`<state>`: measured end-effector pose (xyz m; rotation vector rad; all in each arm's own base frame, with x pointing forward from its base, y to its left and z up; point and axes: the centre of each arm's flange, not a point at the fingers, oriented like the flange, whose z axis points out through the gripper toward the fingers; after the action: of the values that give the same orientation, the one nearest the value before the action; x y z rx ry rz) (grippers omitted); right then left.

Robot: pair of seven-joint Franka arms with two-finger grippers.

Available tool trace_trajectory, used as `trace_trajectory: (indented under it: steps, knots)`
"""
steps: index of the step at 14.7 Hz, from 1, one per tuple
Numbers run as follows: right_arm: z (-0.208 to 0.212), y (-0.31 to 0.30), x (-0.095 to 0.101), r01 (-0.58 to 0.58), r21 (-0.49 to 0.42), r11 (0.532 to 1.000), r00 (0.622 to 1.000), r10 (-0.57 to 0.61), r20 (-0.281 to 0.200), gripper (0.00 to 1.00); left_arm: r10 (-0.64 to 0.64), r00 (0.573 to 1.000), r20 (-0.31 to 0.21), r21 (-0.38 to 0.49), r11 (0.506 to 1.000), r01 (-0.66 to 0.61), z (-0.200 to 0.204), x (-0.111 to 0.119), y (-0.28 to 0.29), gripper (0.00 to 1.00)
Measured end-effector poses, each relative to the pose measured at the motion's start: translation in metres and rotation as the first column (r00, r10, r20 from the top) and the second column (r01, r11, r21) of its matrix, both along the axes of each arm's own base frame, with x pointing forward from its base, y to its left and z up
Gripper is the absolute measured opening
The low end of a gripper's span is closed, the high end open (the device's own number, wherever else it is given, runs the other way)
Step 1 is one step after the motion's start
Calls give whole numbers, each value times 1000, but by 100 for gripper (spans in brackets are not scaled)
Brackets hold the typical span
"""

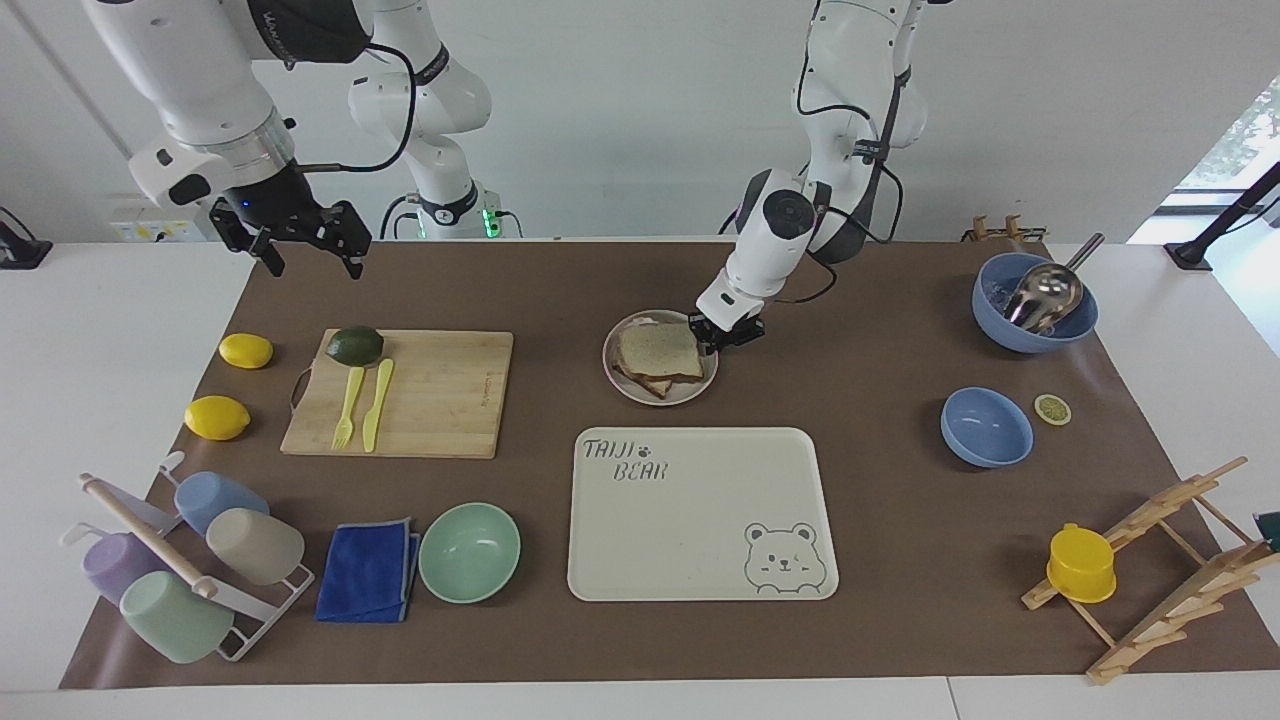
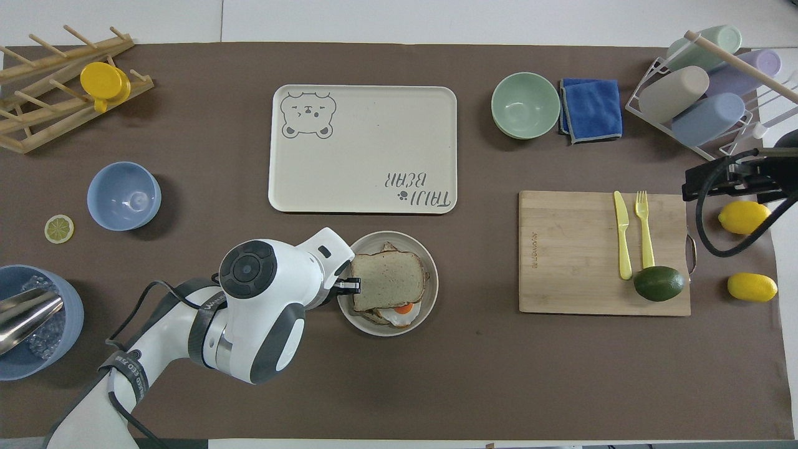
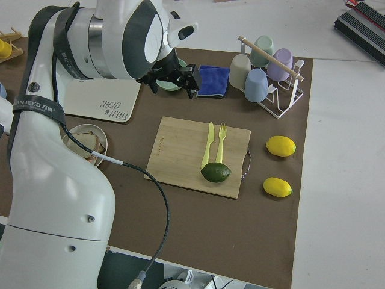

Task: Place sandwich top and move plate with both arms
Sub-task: 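Close the left gripper firmly on the plate rim, then slide the plate onto the white bear tray with the left gripper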

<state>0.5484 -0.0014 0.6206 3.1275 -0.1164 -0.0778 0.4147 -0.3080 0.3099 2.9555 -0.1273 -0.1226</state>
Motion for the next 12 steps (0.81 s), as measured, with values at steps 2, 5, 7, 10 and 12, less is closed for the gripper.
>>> trace_trajectory:
  steps: [2, 5, 7, 10, 12]
  knots:
    - [1, -5, -1, 9, 0, 1000, 1000, -9, -3, 100, 4, 1000, -3, -1, 1000, -4, -1, 0, 1, 6]
    - [1, -14, -1, 26, 0, 1000, 1000, -26, -5, 100, 16, 1000, -14, -7, 1000, -17, -1, 0, 2, 6]
    - [1, -20, -1, 36, 0, 999, 999, -36, -7, 100, 32, 999, -37, -11, 999, -32, 3, 5, 5, 4]
    - [-1, -18, -2, 33, 0, 999, 999, -33, -15, 100, 53, 995, -83, -18, 998, -55, 37, 34, 16, 4]
    - [-2, -17, -3, 31, 1, 1000, 999, -31, -20, 100, 68, 994, -84, -38, 997, -72, 69, 61, 32, 4]
